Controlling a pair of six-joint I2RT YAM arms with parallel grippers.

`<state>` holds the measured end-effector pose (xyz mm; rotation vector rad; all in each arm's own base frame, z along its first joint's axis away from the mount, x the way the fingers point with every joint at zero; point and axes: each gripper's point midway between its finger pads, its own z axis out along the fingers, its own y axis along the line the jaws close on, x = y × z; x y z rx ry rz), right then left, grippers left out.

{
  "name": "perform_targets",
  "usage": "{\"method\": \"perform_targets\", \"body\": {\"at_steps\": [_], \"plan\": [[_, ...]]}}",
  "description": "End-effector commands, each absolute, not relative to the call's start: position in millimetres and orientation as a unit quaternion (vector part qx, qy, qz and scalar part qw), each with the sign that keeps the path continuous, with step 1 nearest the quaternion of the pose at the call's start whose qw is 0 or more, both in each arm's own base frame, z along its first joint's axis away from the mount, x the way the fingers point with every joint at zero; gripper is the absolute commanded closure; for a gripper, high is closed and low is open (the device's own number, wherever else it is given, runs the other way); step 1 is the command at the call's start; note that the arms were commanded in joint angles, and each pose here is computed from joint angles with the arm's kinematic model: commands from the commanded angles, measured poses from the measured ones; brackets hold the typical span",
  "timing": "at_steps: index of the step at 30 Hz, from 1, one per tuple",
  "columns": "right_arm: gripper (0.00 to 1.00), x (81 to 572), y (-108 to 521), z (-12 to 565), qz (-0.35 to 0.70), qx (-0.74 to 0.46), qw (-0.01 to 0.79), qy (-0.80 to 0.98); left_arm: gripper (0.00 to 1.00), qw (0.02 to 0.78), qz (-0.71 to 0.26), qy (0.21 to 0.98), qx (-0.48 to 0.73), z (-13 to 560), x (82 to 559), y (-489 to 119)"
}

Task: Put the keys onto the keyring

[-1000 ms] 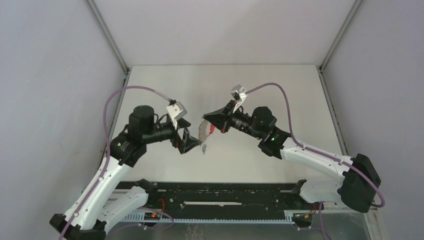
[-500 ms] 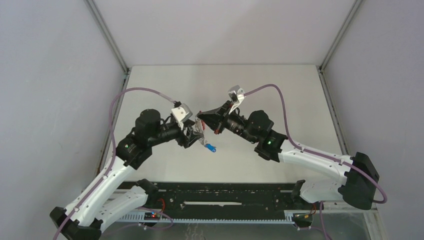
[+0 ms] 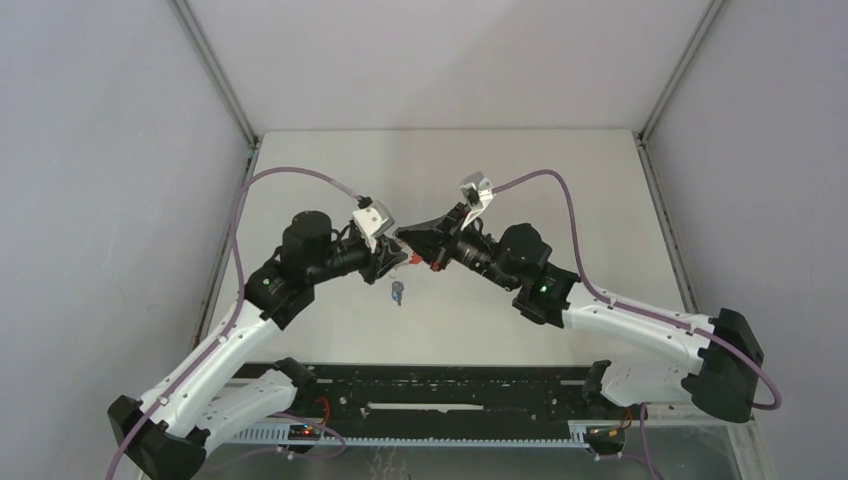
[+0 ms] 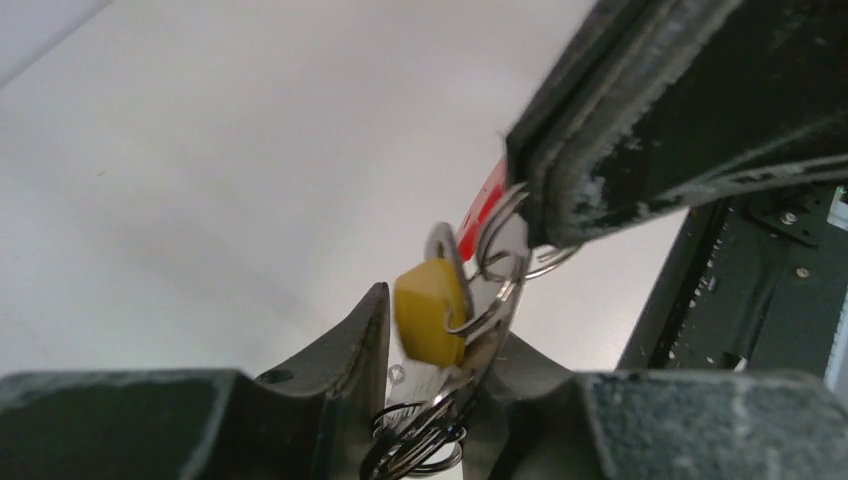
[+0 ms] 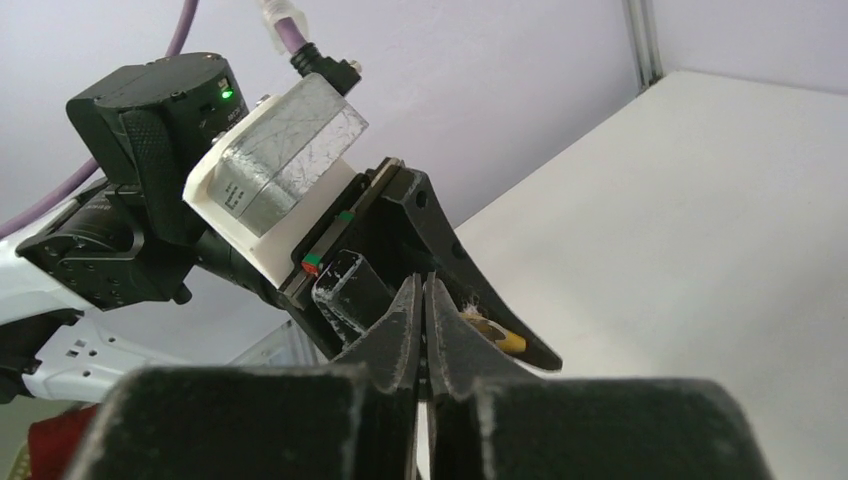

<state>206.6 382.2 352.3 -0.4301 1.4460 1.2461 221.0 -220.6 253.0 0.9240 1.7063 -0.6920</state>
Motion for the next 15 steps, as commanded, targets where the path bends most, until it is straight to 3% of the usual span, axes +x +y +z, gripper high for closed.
{"method": "perform_targets", "body": {"at_steps": [1, 6, 10, 15], "plan": [[0.88, 203.0, 367.5, 393.3, 0.541, -0.151, 0.582, 0.587, 0.99, 0.551, -0.241, 0.688, 0.406, 256.9, 236.0, -215.4], [0.45, 215.2, 342.2, 387.9, 0.504, -0.129, 0.591, 0.617, 1.00, 0.580, -0.162, 0.631, 0.489, 256.6, 246.2, -208.1], [0.34, 229.0, 308.5, 376.5, 0.465, -0.105, 0.596, 0.646, 1.00, 0.613, -0.056, 0.606, 0.503, 256.9, 279.0, -193.8], [0.23, 251.4, 254.2, 352.4, 0.417, -0.038, 0.603, 0.679, 1.00, 0.575, 0.081, 0.635, 0.510, 237.4, 337.9, -175.7]]}}
